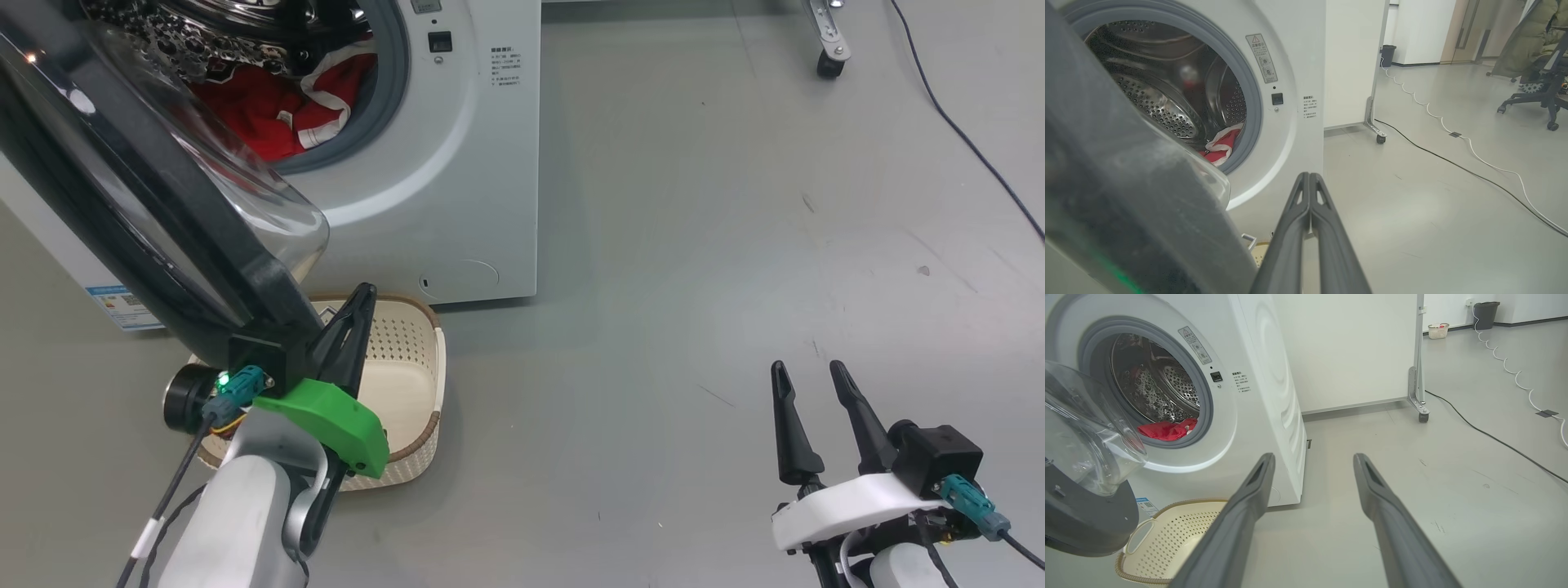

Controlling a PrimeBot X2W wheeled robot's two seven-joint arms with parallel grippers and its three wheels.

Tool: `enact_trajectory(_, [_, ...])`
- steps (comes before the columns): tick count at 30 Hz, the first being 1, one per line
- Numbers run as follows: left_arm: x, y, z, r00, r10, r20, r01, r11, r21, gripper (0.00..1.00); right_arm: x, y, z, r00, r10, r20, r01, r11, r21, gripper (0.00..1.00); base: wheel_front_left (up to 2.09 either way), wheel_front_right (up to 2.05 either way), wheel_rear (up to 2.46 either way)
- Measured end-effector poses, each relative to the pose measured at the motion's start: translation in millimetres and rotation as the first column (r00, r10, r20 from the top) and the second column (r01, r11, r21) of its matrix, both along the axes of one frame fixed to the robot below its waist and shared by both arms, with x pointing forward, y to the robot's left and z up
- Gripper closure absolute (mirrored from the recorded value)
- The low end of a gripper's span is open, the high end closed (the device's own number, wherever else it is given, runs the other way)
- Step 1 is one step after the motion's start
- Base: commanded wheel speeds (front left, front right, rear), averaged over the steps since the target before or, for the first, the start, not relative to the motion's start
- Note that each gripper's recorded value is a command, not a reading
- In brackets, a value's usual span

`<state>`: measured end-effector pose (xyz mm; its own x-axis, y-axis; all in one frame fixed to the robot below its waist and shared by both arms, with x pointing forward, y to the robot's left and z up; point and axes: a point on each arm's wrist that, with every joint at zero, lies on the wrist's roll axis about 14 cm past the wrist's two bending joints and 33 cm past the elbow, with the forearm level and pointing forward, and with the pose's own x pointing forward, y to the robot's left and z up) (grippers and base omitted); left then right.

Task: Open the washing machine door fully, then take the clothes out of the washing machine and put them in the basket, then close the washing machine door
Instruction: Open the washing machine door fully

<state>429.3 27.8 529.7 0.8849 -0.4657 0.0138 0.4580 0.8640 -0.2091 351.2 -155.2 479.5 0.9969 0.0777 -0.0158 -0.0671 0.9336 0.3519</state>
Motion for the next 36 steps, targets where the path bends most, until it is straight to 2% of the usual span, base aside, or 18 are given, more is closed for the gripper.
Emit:
enact_trajectory(13, [6,10,-33,0.992,0.050,-0.118,-0.051,0.999,-0.003,1.00,-2,-6,-7,1.000,-0.019,-0.019,0.019,1.000,-0.004,0.00,0.00,0.00,0.00])
enact_trajectory(24, [10,13,-33,0.991,0.070,-0.114,-0.072,0.997,-0.010,1.00,0,-10,-6,1.000,-0.024,-0.015,0.024,1.000,-0.015,0.00,0.00,0.00,0.00])
enact_trajectory(36, [3,30,-32,0.987,0.117,-0.106,-0.121,0.992,-0.026,1.00,10,8,-5,0.999,0.037,-0.006,-0.037,0.999,-0.014,0.00,0.00,0.00,0.00])
